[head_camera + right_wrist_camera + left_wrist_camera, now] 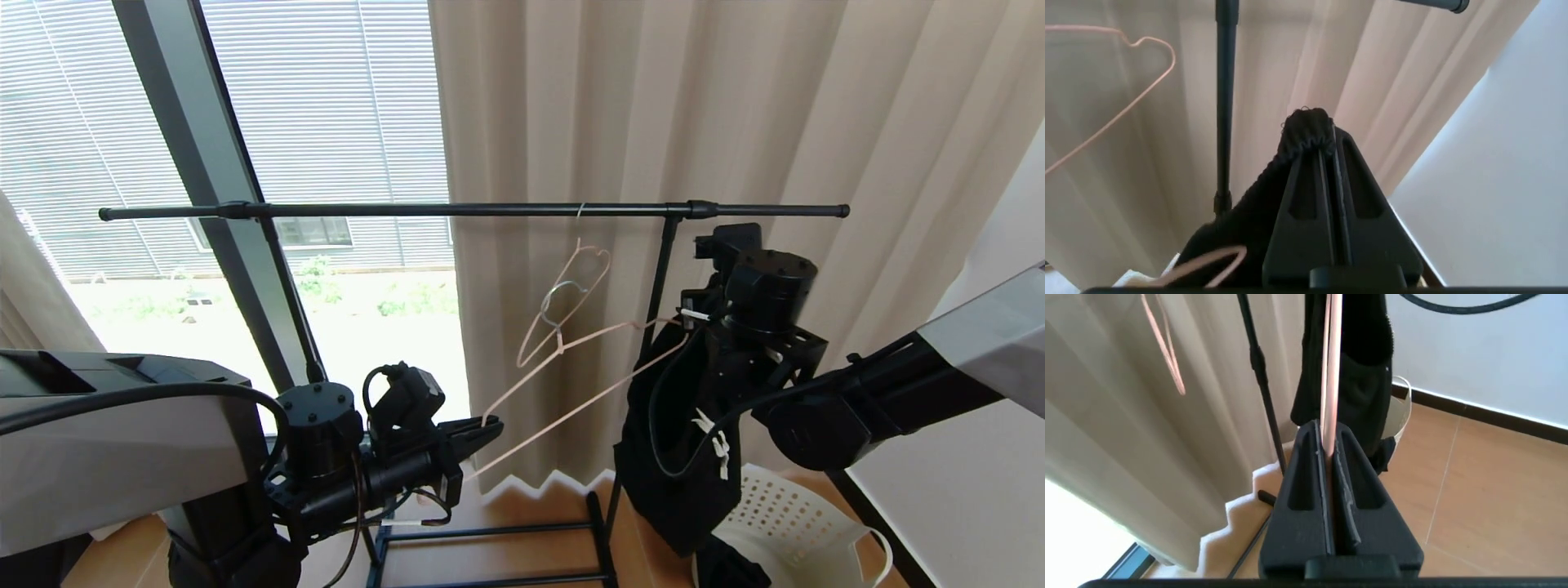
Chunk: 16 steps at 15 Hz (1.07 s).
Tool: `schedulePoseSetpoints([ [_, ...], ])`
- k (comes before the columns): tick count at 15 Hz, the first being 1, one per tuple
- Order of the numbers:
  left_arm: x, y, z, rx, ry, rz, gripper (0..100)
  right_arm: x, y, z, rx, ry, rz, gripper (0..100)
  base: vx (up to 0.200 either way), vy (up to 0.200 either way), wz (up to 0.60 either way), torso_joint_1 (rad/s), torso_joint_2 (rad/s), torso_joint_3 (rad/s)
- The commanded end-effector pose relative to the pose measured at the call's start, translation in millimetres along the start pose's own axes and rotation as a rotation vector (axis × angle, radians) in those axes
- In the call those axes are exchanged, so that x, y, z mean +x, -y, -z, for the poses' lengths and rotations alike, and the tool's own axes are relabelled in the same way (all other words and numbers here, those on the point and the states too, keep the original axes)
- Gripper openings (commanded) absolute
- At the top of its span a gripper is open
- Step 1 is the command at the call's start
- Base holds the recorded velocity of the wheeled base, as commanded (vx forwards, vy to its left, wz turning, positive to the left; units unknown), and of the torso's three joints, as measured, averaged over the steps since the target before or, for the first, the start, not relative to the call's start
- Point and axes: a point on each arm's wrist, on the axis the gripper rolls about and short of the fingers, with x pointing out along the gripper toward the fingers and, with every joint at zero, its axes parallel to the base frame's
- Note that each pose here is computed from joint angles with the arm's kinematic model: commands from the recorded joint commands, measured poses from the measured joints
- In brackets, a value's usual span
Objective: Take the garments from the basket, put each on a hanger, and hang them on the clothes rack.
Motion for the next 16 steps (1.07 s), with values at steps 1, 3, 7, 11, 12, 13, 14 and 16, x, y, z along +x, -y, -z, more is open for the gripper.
schedulePoseSetpoints([
  [1, 7.2, 1.2, 1.9, -0.009, 0.000, -0.013, 0, -7.6, -4.6, 1.5, -0.008, -0.004, -0.014, 0, 0.000, 0.000, 0.00, 0.000, 0.00, 0.000],
  [3, 8.7, 2.2, 0.9, -0.020, 0.003, -0.020, 0, -13.4, -7.3, 0.0, -0.007, -0.001, -0.018, 0, 0.000, 0.000, 0.00, 0.000, 0.00, 0.000],
  [7, 7.3, 6.0, 4.7, -0.029, -0.015, -0.009, 0, -18.0, -14.5, -0.6, 0.004, 0.010, -0.019, 0, 0.000, 0.000, 0.00, 0.000, 0.00, 0.000],
  [11, 3.8, 10.1, 8.2, -0.035, -0.032, 0.022, 0, -12.6, -13.9, -3.9, 0.019, 0.019, -0.007, 0, 0.000, 0.000, 0.00, 0.000, 0.00, 0.000],
  [12, 2.5, 11.3, 8.8, -0.038, -0.035, 0.039, 0, -12.1, -14.7, -2.2, 0.016, 0.016, -0.008, 0, 0.000, 0.000, 0.00, 0.000, 0.00, 0.000],
  [13, 2.7, 11.9, 8.7, -0.040, -0.033, 0.050, 0, -12.3, -15.6, -1.1, 0.013, 0.015, -0.010, 0, 0.000, 0.000, 0.00, 0.000, 0.00, 0.000],
  [14, 4.7, 14.0, 8.1, -0.041, -0.030, 0.058, 0, -13.1, -16.6, -0.4, 0.013, 0.014, -0.013, 0, 0.000, 0.000, 0.00, 0.000, 0.00, 0.000],
  [16, 6.0, 14.8, 6.7, -0.061, -0.025, 0.060, 0, -15.4, -17.8, 0.5, 0.012, 0.014, -0.019, 0, 0.000, 0.000, 0.00, 0.000, 0.00, 0.000],
])
